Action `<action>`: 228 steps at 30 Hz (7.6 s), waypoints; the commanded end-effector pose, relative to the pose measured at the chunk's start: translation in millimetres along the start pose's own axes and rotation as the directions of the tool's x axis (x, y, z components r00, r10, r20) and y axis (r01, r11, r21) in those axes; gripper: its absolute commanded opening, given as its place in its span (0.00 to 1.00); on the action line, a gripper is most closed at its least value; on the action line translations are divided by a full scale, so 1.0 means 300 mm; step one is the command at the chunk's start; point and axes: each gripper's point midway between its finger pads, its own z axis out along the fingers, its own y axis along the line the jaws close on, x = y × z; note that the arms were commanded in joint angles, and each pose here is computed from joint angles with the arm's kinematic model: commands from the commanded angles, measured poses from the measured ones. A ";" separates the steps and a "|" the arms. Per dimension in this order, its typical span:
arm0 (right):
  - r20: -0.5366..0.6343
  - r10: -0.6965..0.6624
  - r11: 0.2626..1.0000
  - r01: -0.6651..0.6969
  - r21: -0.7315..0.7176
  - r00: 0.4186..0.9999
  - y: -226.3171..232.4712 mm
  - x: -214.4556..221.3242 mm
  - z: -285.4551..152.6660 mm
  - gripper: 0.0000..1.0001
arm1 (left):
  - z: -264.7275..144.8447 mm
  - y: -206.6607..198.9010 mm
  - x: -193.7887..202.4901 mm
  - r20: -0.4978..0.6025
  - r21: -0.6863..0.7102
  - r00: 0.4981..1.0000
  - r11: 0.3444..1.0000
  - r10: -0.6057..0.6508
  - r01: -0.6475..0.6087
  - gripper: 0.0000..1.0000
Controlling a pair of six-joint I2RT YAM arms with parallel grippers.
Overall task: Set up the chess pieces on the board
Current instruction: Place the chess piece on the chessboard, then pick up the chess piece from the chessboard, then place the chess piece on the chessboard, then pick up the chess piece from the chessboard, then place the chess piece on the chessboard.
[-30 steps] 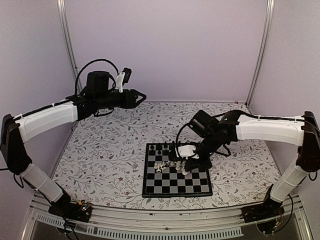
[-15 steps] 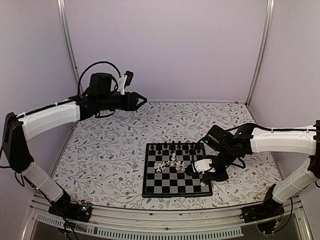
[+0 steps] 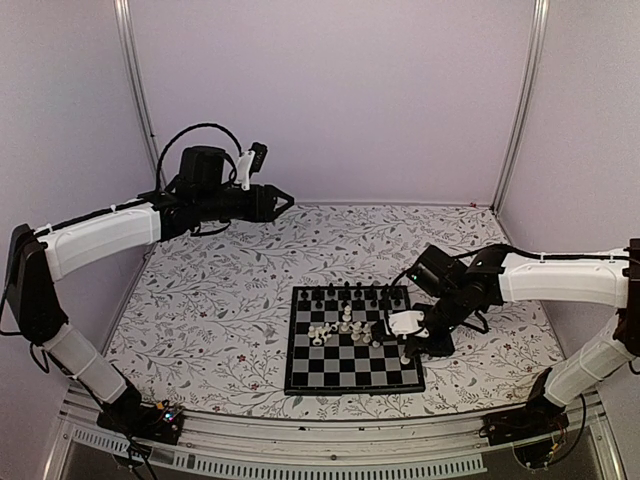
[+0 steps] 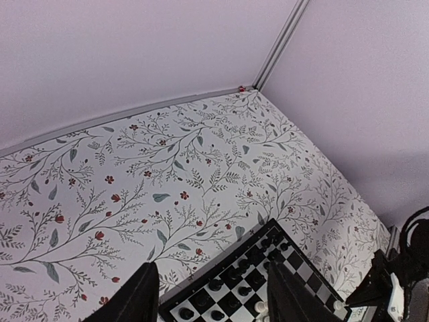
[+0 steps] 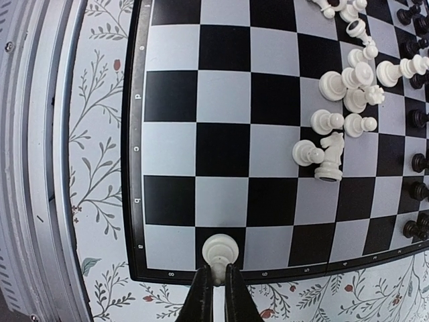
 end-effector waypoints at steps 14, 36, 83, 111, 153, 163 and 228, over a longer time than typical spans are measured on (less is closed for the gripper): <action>-0.052 0.052 0.998 -0.054 -0.025 0.997 -0.005 0.055 0.039 0.05 | 0.008 -0.019 -0.023 0.007 0.018 1.000 1.000 0.017 -0.017 0.57; 0.008 0.035 0.999 -0.035 -0.008 0.999 -0.046 -0.029 -0.038 0.30 | 0.009 -0.024 -0.026 0.006 0.022 1.000 0.999 0.023 -0.023 0.58; 0.034 -0.007 0.998 0.009 -0.057 0.999 -0.148 -0.165 0.140 0.08 | 0.010 -0.034 -0.025 -0.007 0.038 1.000 0.999 0.020 -0.020 0.59; 0.020 0.024 0.992 -0.021 -0.123 1.000 0.006 -0.085 0.071 0.05 | 0.019 -0.033 -0.015 -0.018 0.043 1.000 0.999 0.016 -0.016 0.61; 0.073 0.061 0.996 -0.056 -0.068 0.995 -0.133 -0.187 0.034 0.17 | 0.013 -0.038 -0.023 -0.014 0.046 1.000 0.999 0.022 -0.021 0.63; 0.064 0.084 0.996 -0.085 0.008 0.994 -0.242 -0.223 0.105 0.23 | 0.003 -0.040 -0.034 -0.005 0.040 1.000 0.999 0.027 -0.026 0.64; -0.001 -0.023 0.988 0.022 -0.151 1.000 0.004 -0.143 0.149 0.06 | 0.007 -0.042 -0.029 -0.013 0.048 1.000 0.999 0.025 -0.024 0.65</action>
